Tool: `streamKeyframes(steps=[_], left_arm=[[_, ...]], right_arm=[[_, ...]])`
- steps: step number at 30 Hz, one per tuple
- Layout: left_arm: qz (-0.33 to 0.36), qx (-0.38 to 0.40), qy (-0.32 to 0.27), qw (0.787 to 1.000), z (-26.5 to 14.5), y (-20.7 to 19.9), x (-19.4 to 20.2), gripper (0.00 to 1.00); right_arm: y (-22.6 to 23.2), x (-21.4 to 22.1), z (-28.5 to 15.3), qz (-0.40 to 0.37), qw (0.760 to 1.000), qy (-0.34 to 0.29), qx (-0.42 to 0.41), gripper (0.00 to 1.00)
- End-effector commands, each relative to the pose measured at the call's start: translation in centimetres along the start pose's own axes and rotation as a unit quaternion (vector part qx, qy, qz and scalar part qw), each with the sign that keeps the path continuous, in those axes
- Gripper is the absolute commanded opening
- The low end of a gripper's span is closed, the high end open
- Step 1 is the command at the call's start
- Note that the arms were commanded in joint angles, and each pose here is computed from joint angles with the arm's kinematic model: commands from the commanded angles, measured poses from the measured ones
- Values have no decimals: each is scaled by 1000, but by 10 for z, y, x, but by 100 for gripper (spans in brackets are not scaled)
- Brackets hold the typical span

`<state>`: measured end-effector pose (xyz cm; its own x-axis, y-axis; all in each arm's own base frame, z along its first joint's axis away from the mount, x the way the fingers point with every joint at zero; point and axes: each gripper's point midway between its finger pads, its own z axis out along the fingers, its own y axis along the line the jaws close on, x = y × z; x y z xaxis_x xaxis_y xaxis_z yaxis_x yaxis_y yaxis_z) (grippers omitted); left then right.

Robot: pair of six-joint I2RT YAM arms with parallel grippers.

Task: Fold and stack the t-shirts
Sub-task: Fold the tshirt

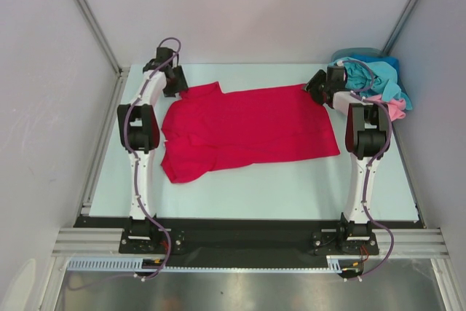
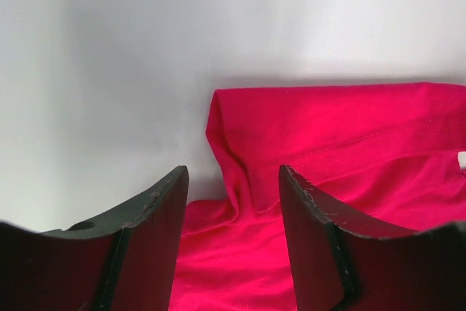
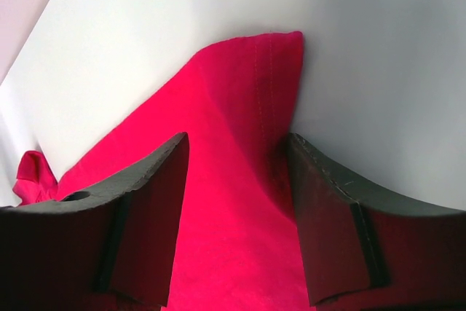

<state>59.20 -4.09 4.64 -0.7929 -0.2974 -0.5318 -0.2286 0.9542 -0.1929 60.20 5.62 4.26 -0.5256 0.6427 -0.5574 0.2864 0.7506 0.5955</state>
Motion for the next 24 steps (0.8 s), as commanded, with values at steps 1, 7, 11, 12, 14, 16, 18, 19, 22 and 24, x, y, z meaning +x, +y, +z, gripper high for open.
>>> streamKeyframes(steps=[1, 7, 11, 12, 14, 16, 18, 19, 22, 24], left_arm=[[16, 30, -1, 999, 1, -16, -2, 58], [30, 40, 11, 999, 4, -33, 12, 58], [36, 41, 12, 998, 2, -40, 15, 56], [36, 37, 16, 999, 4, -37, 19, 56], [38, 34, 14, 999, 3, -37, 19, 53], [40, 30, 16, 999, 3, -36, 22, 50], [42, 26, 14, 999, 1, -36, 23, 44], [42, 26, 13, 999, -1, -36, 22, 42], [44, 19, 9, 999, -3, -35, 22, 30], [44, 18, 6, 999, -6, -34, 20, 23]], right_arm=[[13, -4, -12, 5, 1000, 0, -15, 61], [10, 1, -9, 8, 1000, 4, -14, 61], [7, 3, -7, 10, 1000, 5, -12, 61], [8, 2, -7, 11, 1000, 3, -13, 61], [7, 3, -7, 10, 1000, 4, -14, 60], [7, 3, -7, 9, 1000, 4, -14, 59], [6, 3, -7, 8, 1000, 4, -14, 56], [6, 4, -6, 7, 1000, 4, -14, 54], [-5, -7, -7, 15, 1000, -6, -6, 43], [-6, -6, -7, 13, 1000, -7, -2, 29]])
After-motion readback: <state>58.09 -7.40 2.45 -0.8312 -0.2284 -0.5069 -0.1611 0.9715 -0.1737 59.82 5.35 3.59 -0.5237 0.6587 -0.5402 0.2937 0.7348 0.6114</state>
